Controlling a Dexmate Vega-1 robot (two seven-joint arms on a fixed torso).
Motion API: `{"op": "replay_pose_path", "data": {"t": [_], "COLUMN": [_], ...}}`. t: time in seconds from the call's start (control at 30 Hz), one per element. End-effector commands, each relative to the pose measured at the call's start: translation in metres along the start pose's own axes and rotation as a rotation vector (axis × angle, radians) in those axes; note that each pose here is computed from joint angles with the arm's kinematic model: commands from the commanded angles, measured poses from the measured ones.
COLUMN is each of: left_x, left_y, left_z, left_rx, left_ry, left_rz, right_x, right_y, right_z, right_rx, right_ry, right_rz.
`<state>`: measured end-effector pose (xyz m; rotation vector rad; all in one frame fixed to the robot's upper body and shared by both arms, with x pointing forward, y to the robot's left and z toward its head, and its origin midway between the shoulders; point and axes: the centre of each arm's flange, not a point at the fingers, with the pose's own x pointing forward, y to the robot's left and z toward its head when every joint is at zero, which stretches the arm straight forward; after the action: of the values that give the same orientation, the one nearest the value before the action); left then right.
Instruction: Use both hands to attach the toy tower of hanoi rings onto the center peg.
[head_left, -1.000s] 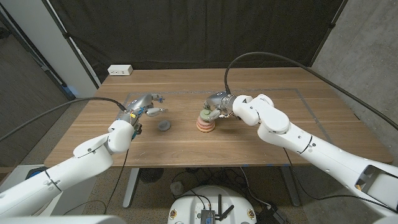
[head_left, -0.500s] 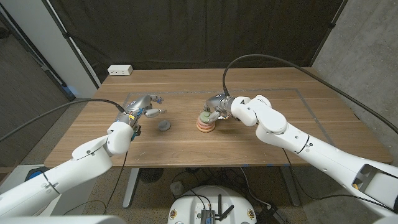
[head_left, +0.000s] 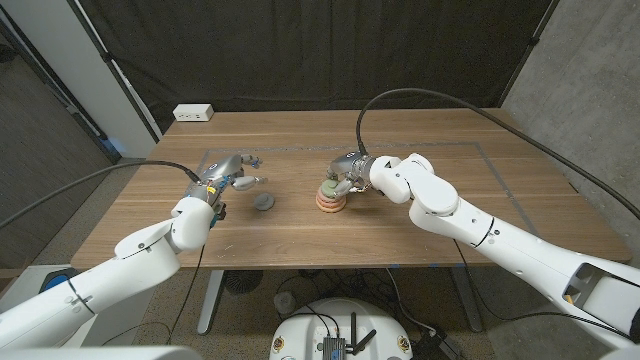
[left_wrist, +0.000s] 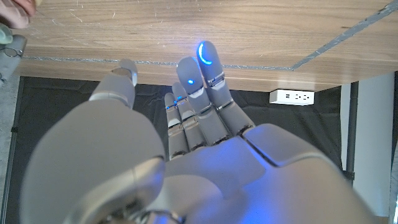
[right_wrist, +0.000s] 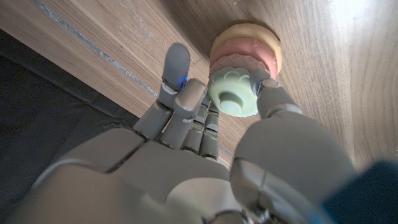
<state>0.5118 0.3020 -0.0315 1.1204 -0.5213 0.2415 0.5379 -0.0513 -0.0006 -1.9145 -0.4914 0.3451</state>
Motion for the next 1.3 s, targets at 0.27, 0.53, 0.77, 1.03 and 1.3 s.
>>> {"op": "replay_pose_path", "data": {"t": [0.27,0.53,0.77,1.03,1.3], "left_x": [-0.0001,0.0006,0.0019,0.0025,0.0018], "left_y": [-0.0044,-0.0056,-0.0060,-0.0057,-0.0051], "left_z": [-0.0046,-0.0058,-0.0050,-0.0039,-0.0032], "left_rx": [-0.010,-0.013,-0.013,-0.011,-0.008], "left_ry": [0.004,0.007,0.003,0.000,-0.001], "left_rz": [-0.007,-0.010,-0.010,-0.010,-0.009], "right_x": [0.0046,0.0102,0.0101,0.0076,0.0074], "right_y": [-0.0048,-0.0005,0.0017,0.0028,0.0011], "right_z": [0.0093,0.0081,0.0045,0.0022,0.0009], "right_rx": [-0.064,-0.067,-0.064,-0.071,-0.078], "right_ry": [-0.005,-0.003,0.007,0.014,0.023], "right_rz": [-0.005,0.017,0.030,0.045,0.050]}}
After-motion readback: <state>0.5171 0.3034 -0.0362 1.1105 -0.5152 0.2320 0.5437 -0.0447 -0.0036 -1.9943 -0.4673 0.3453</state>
